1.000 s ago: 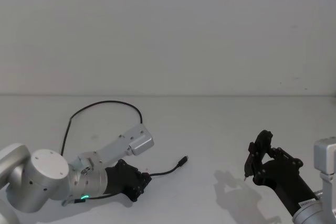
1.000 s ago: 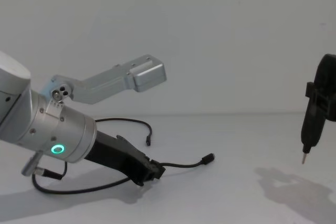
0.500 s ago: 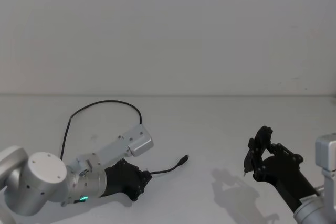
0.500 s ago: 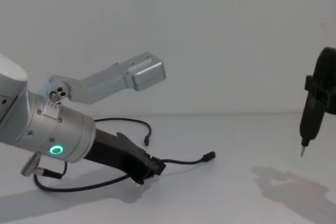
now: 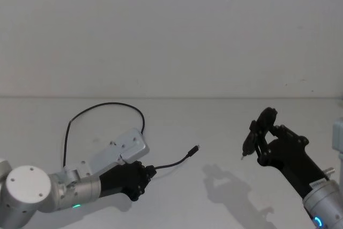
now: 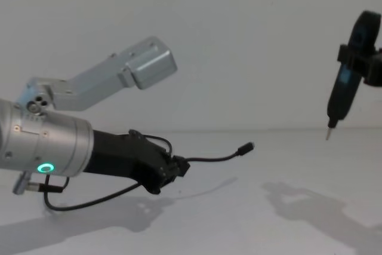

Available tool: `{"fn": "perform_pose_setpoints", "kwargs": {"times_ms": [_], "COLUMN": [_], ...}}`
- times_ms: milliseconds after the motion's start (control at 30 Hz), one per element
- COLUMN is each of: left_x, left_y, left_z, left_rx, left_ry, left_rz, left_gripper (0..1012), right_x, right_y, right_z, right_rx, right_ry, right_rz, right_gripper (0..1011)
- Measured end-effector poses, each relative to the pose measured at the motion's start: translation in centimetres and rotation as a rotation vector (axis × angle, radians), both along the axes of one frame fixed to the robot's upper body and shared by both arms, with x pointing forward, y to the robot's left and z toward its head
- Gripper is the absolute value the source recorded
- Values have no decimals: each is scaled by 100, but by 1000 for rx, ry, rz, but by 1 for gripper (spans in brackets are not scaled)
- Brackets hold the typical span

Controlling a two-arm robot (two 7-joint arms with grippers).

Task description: Pick up the data cable with the one hand.

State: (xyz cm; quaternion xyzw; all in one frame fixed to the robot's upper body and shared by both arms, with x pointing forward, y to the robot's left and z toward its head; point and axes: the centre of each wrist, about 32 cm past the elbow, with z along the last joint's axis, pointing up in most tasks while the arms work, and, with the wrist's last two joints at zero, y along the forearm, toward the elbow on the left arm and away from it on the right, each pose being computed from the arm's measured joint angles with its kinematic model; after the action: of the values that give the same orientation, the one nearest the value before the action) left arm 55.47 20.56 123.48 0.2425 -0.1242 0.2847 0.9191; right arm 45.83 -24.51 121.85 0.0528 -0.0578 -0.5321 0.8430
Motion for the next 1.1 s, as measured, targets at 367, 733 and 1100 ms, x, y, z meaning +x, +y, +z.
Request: {"fn": "perform_pose_setpoints", "kwargs": {"times_ms": [367,733,1100], "left_x": [-92,-133,-150], "left_y": [113,162,180], "left_z": [15,24,28], "left_rx": [-39,-55,-62], "left_ry": [-80,-114,-127], "left_rz": [-41,-60,-67], "left_gripper": [42,41,42], "right_x": [152,249,335], "right_y": [-3,25,61], "right_z": [106,157,156], "right_rx": [61,96,121], "right_ry": [-18,-24,-26], "right_rz": [65,105,130], "right_gripper": [263,263,263]}}
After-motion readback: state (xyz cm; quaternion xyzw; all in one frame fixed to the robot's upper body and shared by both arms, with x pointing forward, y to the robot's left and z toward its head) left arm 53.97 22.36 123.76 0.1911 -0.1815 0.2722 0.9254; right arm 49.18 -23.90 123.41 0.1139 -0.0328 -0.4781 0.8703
